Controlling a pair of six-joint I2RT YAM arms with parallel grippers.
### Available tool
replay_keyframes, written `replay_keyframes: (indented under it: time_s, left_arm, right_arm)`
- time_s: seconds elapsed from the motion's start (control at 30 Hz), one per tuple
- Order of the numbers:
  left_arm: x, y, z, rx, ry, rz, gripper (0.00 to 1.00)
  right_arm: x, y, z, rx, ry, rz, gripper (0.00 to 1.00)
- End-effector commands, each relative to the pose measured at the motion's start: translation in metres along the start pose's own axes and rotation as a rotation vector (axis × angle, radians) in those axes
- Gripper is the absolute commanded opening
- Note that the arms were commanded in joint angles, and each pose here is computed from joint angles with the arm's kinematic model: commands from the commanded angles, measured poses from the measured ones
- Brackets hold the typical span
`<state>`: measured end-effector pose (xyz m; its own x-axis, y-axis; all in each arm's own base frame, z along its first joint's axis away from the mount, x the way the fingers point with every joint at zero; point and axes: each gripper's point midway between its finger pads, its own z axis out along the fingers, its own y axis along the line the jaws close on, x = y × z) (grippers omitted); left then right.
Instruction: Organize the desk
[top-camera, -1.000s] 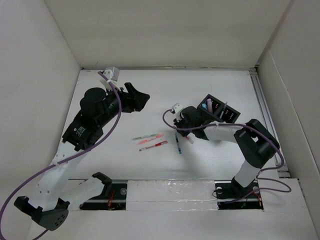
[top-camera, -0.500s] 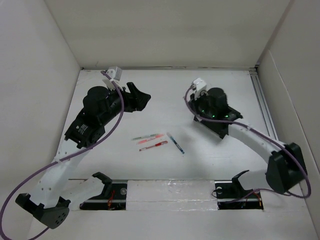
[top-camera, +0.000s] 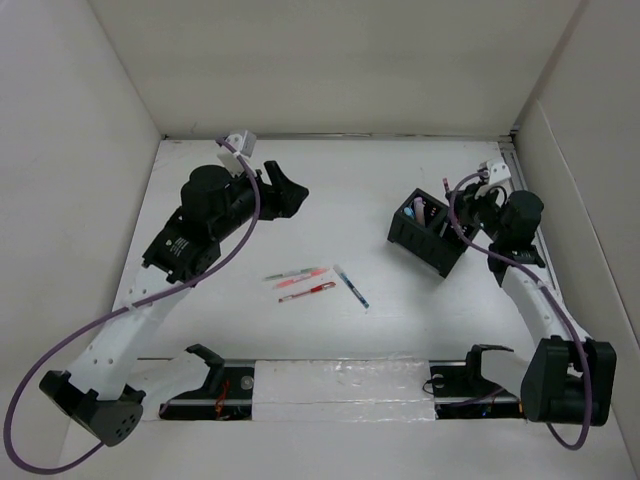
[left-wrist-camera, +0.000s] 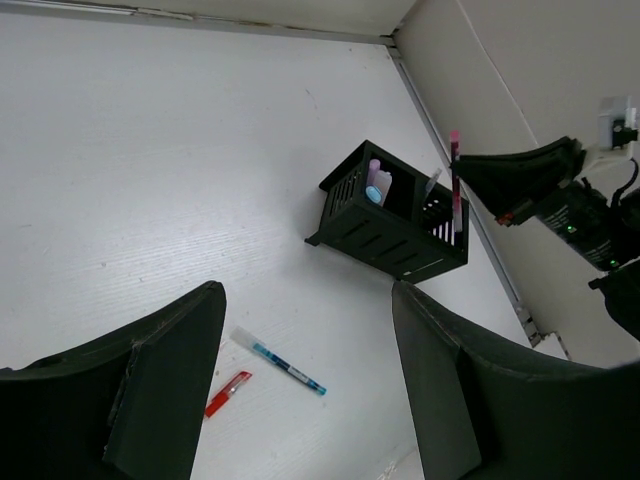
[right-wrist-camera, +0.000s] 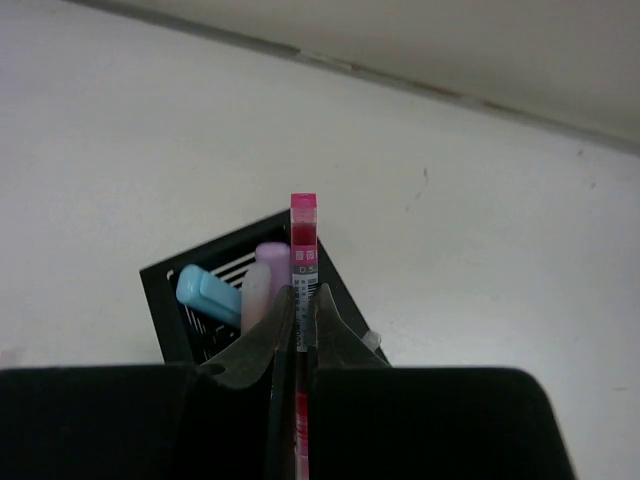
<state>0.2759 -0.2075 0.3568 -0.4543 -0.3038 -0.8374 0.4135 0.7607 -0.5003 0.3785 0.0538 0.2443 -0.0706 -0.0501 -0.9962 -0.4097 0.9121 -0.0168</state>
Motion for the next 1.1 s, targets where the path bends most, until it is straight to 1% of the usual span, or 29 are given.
replay_keyframes:
  time_s: [0.0, 0.07, 0.17, 0.2, 0.27, 0.3, 0.37, 0.4, 0.5, 0.53, 0.57, 0.6, 0.63, 0.67, 0.7, 0.73, 0.77, 0.8, 0.87, 0.9, 0.97, 1.0, 1.03, 1.07]
  left_arm:
    - [-0.022, -0.017, -0.002, 0.056, -0.065, 0.01, 0.63]
    - [-0.022, -0.016, -0.002, 0.052, -0.064, 0.011, 0.63]
    - [-0.018, -0.011, -0.001, 0.032, -0.058, 0.011, 0.63]
    - [-0.019, -0.011, -0.004, 0.032, -0.065, 0.01, 0.63]
    - [-0.017, -0.008, -0.004, 0.024, -0.065, 0.008, 0.63]
    - [-0.018, -0.009, -0.005, 0.026, -0.068, 0.008, 0.63]
    - [-0.017, -0.008, -0.005, 0.022, -0.065, 0.008, 0.63]
    - [-0.018, -0.009, -0.005, 0.021, -0.064, 0.009, 0.63]
    - [-0.02, -0.008, -0.007, 0.018, -0.077, 0.011, 0.63]
    - [-0.021, -0.009, -0.008, 0.022, -0.08, 0.012, 0.63]
    - [-0.021, -0.009, -0.008, 0.02, -0.079, 0.01, 0.63]
    - [-0.021, -0.009, -0.008, 0.019, -0.078, 0.011, 0.63]
    - [-0.021, -0.009, -0.009, 0.019, -0.079, 0.011, 0.63]
    - [-0.021, -0.009, -0.01, 0.017, -0.079, 0.013, 0.63]
    - [-0.022, -0.008, -0.01, 0.015, -0.081, 0.014, 0.63]
    - [-0.022, -0.008, -0.01, 0.015, -0.082, 0.014, 0.63]
    - [-0.022, -0.008, -0.011, 0.016, -0.085, 0.014, 0.64]
    - [-0.023, -0.008, -0.013, 0.013, -0.093, 0.015, 0.63]
    - [-0.024, -0.008, -0.013, 0.011, -0.095, 0.013, 0.63]
    - [-0.024, -0.007, -0.013, 0.009, -0.098, 0.014, 0.64]
    - [-0.024, -0.006, -0.014, 0.003, -0.097, 0.016, 0.64]
    - [-0.025, -0.005, -0.014, -0.003, -0.099, 0.017, 0.64]
    - [-0.026, -0.005, -0.015, -0.004, -0.103, 0.018, 0.63]
    - [-0.026, -0.005, -0.016, -0.007, -0.107, 0.018, 0.63]
  right_arm:
    - [-0.018, 0.008, 0.0, -0.091, -0.104, -0.009, 0.0]
    - [-0.016, 0.012, -0.001, -0.112, -0.101, -0.012, 0.0]
    - [-0.009, 0.007, -0.006, -0.068, -0.085, -0.014, 0.0]
    - [-0.008, 0.007, -0.009, -0.054, -0.084, -0.017, 0.03]
    - [-0.002, 0.001, -0.013, -0.026, -0.062, -0.011, 0.15]
    - [-0.001, 0.002, -0.014, -0.027, -0.06, -0.018, 0.29]
    - [0.003, 0.002, -0.015, -0.028, -0.043, -0.016, 0.4]
    - [0.002, -0.002, -0.017, -0.016, -0.04, -0.024, 0.47]
    - [-0.01, -0.004, -0.02, 0.002, -0.052, -0.047, 0.55]
    - [-0.011, -0.004, -0.021, 0.001, -0.047, -0.052, 0.55]
    - [-0.022, -0.004, -0.021, -0.003, -0.06, -0.067, 0.56]
    - [-0.027, -0.004, -0.022, -0.007, -0.063, -0.089, 0.5]
    - [-0.029, -0.003, -0.023, -0.013, -0.054, -0.093, 0.42]
    - [-0.044, 0.009, -0.019, -0.045, -0.063, -0.142, 0.17]
    - [-0.036, 0.016, -0.017, -0.068, -0.019, -0.137, 0.07]
    - [-0.036, 0.016, -0.017, -0.069, -0.019, -0.137, 0.07]
    - [-0.036, 0.034, -0.009, -0.117, 0.003, -0.147, 0.0]
    - [-0.024, 0.046, -0.007, -0.151, 0.053, -0.16, 0.0]
    - [-0.011, 0.07, 0.002, -0.192, 0.103, -0.182, 0.0]
    - [0.003, 0.106, 0.004, -0.28, 0.144, -0.201, 0.0]
    - [0.022, 0.131, 0.008, -0.31, 0.21, -0.221, 0.02]
    - [0.044, 0.161, 0.01, -0.387, 0.274, -0.223, 0.07]
    - [0.053, 0.174, 0.011, -0.414, 0.301, -0.228, 0.14]
    - [0.063, 0.183, 0.012, -0.423, 0.33, -0.237, 0.3]
